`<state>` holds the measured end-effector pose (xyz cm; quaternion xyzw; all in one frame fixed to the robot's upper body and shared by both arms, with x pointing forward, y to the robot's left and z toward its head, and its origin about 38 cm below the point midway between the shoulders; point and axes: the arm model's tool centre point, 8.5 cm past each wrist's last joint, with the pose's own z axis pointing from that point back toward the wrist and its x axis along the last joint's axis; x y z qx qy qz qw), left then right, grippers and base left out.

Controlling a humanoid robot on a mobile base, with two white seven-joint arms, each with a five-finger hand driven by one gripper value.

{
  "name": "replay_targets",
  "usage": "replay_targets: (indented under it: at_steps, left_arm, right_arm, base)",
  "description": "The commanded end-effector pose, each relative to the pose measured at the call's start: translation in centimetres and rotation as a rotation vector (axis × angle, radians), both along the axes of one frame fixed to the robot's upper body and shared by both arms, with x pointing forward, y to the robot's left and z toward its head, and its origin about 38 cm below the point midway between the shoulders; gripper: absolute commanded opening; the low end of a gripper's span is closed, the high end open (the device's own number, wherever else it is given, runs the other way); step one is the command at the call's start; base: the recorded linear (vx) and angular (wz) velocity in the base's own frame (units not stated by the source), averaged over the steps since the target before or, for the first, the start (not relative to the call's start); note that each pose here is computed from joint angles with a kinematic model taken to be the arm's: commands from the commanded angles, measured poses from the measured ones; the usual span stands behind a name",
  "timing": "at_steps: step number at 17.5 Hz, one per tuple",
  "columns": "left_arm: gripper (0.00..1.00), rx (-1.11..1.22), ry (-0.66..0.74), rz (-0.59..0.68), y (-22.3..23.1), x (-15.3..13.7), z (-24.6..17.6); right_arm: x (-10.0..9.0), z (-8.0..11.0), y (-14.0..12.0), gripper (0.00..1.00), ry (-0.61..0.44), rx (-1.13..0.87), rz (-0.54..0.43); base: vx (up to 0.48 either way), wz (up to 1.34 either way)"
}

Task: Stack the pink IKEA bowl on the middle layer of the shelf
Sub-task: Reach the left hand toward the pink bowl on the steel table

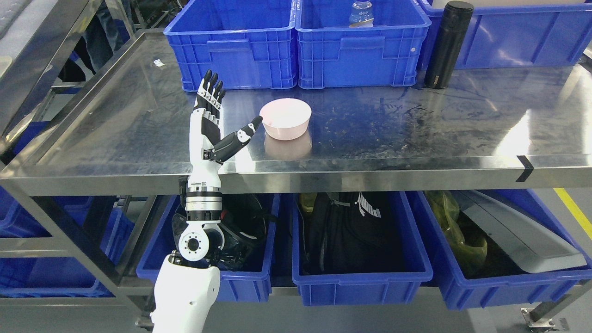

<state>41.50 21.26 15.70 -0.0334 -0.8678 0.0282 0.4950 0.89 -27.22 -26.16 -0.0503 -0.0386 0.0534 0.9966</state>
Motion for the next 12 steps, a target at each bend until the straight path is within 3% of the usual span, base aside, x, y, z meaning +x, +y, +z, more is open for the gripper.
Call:
replay_targets:
  at_steps: [1,3,5,7,12]
  left_arm:
    - [1.0,0.036,-0.007,-0.02,0.2,-0.2,0.1]
    - [1.0,0.048,-0.038,-0.018,0.2,-0.3,0.4]
    - [1.0,0.222,-0.076,0.008,3.3,-0.1,1.4]
    - [1.0,0.545,-0.103,0.003,6.0,0.9,3.8]
    - [1.0,1.246,-0.003,-0.189,6.7,3.7,7.6]
  right_arm:
    - [0.3,0.1,-1.1,1.0,-0.013,-0.017,0.001]
    - [0.4,0.1,-1.1,1.0,-0.015,-0.017,0.001]
    - [0.3,0.1,-1.1,1.0,-0.013,-0.017,0.001]
    - [0.4,0.1,-1.1,1.0,-0.015,-0.017,0.001]
    - [0.3,0.1,-1.1,1.0,-0.013,-0.017,0.001]
  base:
    - [0.141,-0.13]
    - [0.143,-0.1]
    - [0.133,-0.04]
    - [0.097,0.0]
    - [0.022,-0.01]
